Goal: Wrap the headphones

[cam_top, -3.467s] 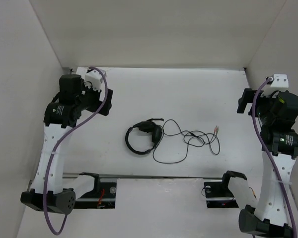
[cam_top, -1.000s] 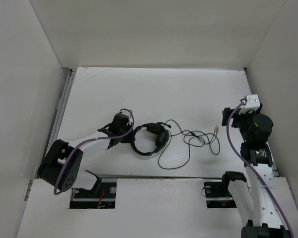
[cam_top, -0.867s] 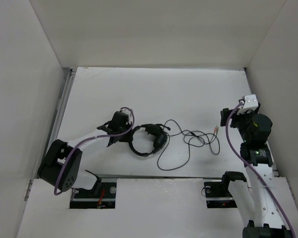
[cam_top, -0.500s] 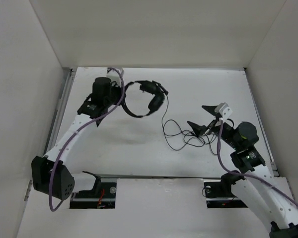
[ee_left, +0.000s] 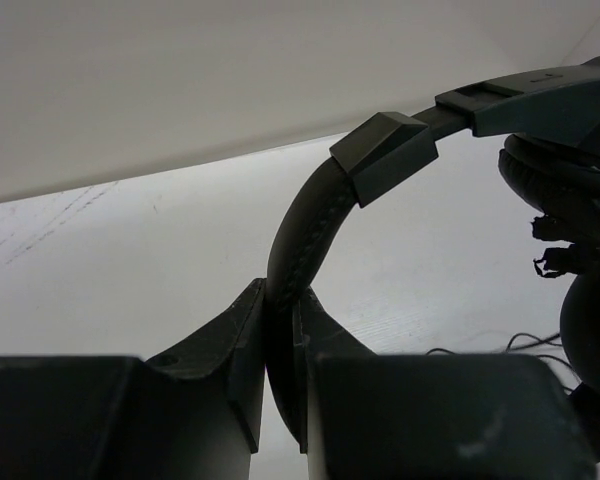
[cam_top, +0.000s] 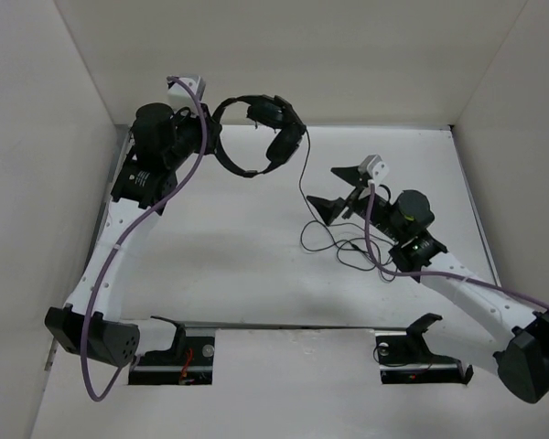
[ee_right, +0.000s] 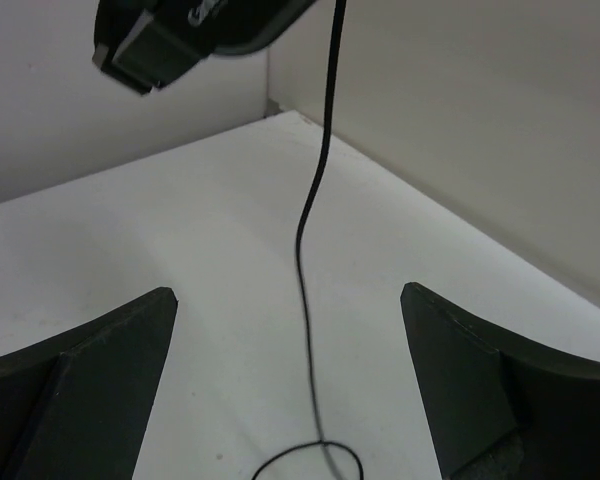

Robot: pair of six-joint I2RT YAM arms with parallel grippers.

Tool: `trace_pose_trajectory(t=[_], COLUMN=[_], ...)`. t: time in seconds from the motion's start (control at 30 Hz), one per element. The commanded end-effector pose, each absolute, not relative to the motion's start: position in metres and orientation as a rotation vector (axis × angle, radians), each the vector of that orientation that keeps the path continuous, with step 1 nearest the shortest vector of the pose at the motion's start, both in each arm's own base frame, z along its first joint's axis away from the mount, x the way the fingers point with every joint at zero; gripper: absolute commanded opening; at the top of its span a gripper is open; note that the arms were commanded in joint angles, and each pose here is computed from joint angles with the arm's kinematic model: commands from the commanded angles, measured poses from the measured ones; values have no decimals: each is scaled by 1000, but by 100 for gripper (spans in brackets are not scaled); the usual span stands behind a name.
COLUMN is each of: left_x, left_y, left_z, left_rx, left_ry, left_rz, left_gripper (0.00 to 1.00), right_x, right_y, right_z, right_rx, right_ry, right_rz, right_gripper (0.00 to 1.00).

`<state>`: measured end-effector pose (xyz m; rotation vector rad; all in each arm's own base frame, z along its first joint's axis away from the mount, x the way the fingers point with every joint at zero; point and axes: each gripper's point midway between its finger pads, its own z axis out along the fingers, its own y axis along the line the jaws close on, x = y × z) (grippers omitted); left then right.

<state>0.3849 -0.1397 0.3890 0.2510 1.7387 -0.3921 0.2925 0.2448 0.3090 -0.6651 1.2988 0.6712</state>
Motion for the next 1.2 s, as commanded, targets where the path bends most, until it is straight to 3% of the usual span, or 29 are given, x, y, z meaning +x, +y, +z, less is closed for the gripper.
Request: trace_pose_trajectory(t=[0.0,0.37,0.7,0.9,1.17], left_x=[381,368,345,340,339], left_y=[-147,-156,-152,-138,-125], left_z=[426,464,549,576,603], left_rx=[254,283,245,199,158], left_ry=[1650,1577,1420,1362,1304], left_rz=[-451,-506,-619,-616,-626], left_gripper=[0,0,0,0,0], right_x=[295,328,395,384,348], right_y=[254,306,331,330,330], right_z=[380,387,342,312,286], right_rx=[-604,-657,-659,-700,-779], right_ry=[1100,1075,1183,1235,1271], right_rz=[688,726,720,743,846], right_gripper=[100,100,100,95,74])
